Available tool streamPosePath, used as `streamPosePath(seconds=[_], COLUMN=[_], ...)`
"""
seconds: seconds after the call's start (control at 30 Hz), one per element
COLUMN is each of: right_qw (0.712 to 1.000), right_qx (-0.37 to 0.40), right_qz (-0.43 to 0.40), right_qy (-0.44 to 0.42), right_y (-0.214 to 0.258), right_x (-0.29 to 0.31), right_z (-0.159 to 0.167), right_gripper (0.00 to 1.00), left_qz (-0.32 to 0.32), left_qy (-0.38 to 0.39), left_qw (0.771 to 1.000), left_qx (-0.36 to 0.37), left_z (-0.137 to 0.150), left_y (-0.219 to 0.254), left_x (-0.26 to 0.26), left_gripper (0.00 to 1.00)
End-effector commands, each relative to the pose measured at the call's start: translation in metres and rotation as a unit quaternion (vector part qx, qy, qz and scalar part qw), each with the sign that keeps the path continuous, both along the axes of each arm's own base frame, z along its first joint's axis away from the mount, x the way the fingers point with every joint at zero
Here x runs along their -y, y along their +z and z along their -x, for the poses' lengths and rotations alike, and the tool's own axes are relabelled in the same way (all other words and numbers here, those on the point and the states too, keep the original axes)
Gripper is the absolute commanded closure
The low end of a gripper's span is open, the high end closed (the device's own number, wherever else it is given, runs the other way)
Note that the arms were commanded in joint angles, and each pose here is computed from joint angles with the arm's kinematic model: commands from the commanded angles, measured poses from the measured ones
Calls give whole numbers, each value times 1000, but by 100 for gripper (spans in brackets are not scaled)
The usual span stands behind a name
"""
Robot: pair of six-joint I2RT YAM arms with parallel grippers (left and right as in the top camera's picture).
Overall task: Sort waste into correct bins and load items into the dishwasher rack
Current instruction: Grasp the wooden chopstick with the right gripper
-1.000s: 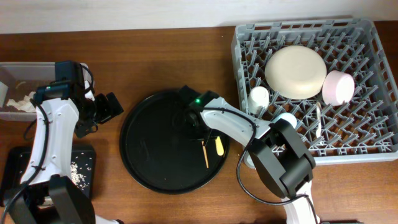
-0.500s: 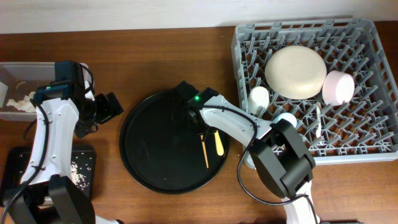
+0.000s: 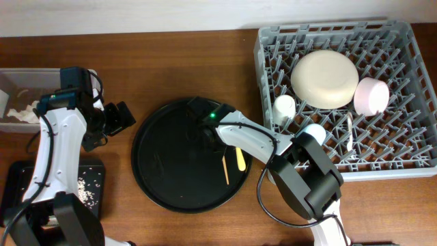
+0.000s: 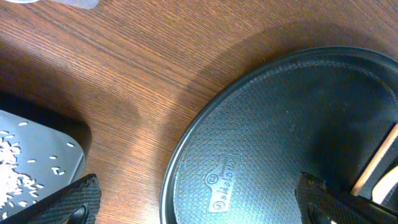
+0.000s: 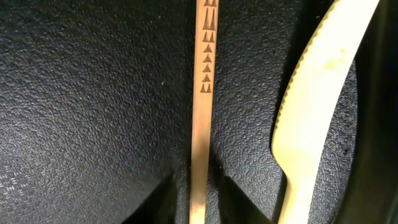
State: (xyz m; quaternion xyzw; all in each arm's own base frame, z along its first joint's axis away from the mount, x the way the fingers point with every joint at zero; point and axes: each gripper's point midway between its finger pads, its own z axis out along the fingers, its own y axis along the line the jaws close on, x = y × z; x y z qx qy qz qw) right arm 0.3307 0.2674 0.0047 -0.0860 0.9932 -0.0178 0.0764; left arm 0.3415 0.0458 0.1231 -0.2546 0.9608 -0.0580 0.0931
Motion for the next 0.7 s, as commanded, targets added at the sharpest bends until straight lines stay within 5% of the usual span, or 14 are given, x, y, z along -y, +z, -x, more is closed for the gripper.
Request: streamPosePath(seconds=[0.0,0.67], right_qw=[1000,1000], right_qx=[1,-1], right_qz=[14,14], right_qy=[-3,-6], right_y=[-6,-5], right_x=[4,4], right_z=[2,1], right_gripper=[78,96], left_qz=[2,2], left_qy=[1,1], left_qw=[1000,1000], left_qx=[7,7], left_z=[-2,-2], left_y=[5,5], left_x=[1,1], left_gripper=[1,1])
